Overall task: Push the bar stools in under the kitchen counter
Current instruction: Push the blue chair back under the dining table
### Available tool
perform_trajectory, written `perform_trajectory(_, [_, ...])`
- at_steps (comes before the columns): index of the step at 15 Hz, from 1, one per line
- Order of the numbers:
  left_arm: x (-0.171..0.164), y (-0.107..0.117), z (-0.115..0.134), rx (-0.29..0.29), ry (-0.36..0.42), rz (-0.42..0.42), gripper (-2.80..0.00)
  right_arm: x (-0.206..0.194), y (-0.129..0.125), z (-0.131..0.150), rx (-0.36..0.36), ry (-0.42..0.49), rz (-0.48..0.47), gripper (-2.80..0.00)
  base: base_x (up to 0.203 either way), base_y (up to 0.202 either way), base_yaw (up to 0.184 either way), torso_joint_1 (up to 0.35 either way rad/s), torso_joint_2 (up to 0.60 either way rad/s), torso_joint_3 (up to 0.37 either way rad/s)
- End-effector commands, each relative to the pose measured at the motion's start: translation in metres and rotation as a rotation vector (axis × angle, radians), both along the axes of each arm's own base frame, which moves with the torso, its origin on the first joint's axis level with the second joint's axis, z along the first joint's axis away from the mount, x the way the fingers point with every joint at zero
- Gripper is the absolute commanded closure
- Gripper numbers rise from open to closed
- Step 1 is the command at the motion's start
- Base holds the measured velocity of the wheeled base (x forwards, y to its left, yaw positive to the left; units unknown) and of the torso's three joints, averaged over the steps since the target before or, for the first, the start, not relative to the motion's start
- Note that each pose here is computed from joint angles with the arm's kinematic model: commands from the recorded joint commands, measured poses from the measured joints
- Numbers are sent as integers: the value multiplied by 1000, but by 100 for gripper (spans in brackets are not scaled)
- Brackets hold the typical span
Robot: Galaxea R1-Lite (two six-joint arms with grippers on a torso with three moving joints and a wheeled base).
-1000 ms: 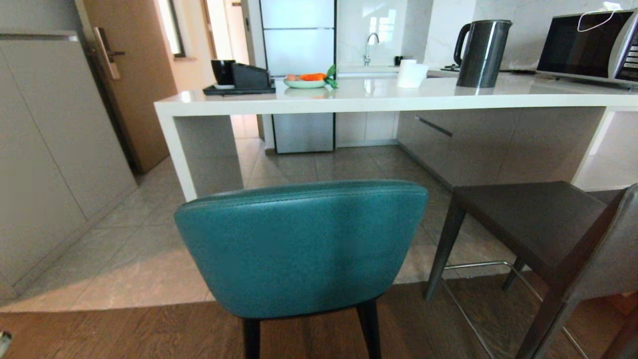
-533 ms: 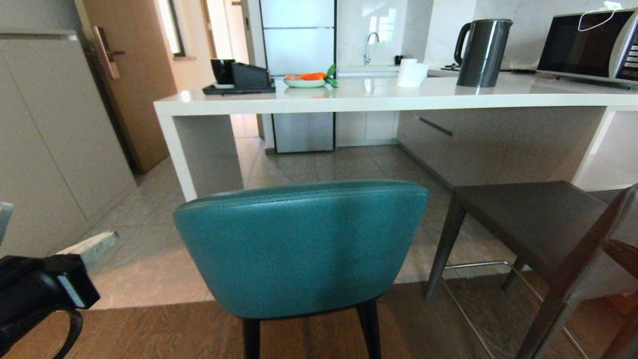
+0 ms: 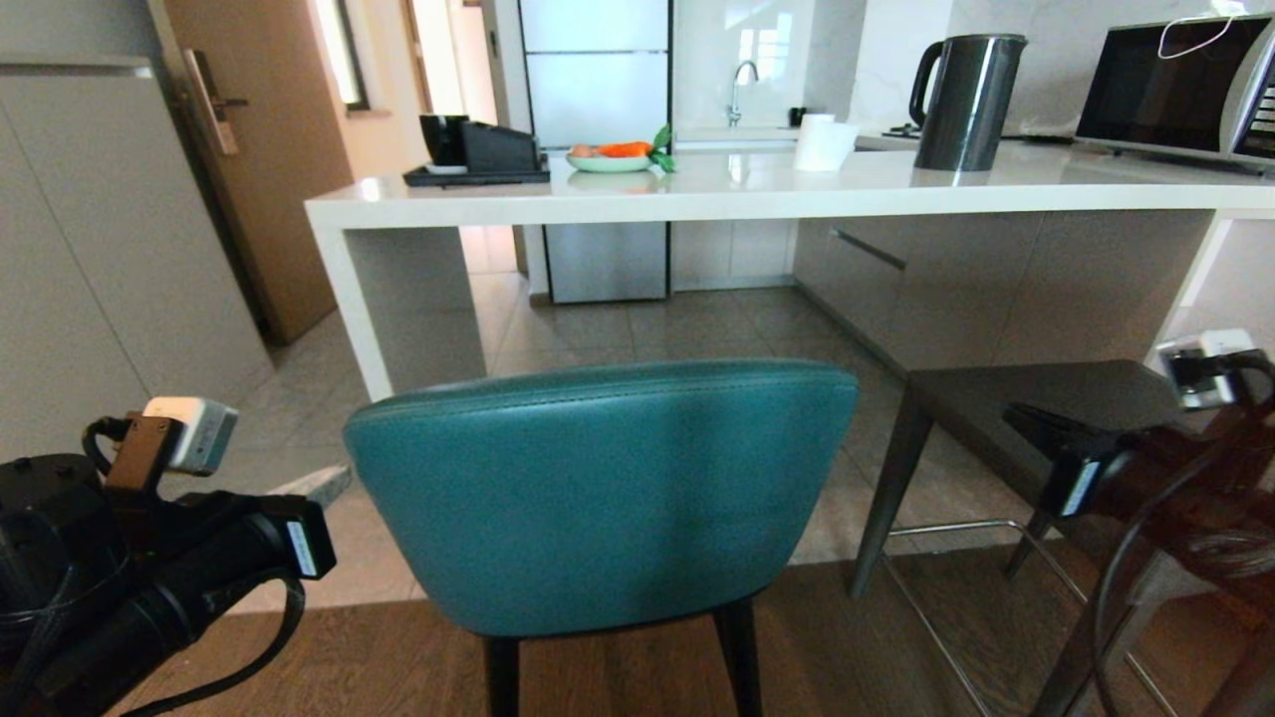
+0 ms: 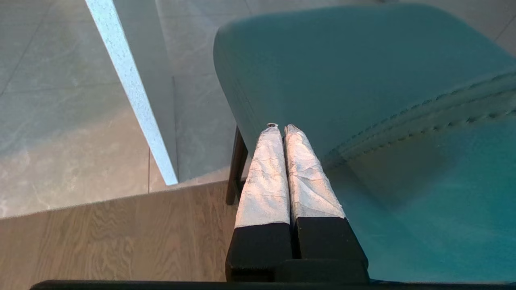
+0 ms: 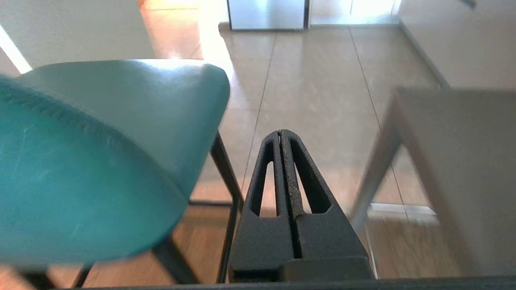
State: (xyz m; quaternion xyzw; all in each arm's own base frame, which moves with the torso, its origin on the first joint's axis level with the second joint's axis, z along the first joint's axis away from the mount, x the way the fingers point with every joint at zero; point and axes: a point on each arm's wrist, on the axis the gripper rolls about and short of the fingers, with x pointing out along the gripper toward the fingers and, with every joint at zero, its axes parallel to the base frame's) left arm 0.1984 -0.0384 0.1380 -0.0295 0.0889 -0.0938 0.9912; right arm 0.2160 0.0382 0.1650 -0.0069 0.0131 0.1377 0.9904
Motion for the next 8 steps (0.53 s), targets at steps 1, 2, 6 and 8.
perform_trajectory(1, [-2,-6,-5,3,-1,-8,0,23,41,-26,-7,-16,52,0,0,0,0,0,0,0])
perform_trajectory(2, [-3,-7,-6,-3,-6,-5,0,23,52,-25,1,-39,56,0,0,0,0,0,0,0])
perform_trajectory(6, [0,-13,-9,-21,8,-22,0,38,78,-25,14,-65,78,0,0,0,0,0,0,0])
perform_trajectory(8, [7,-19,-11,-21,20,-39,0,42,89,-27,16,-67,99,0,0,0,0,0,0,0])
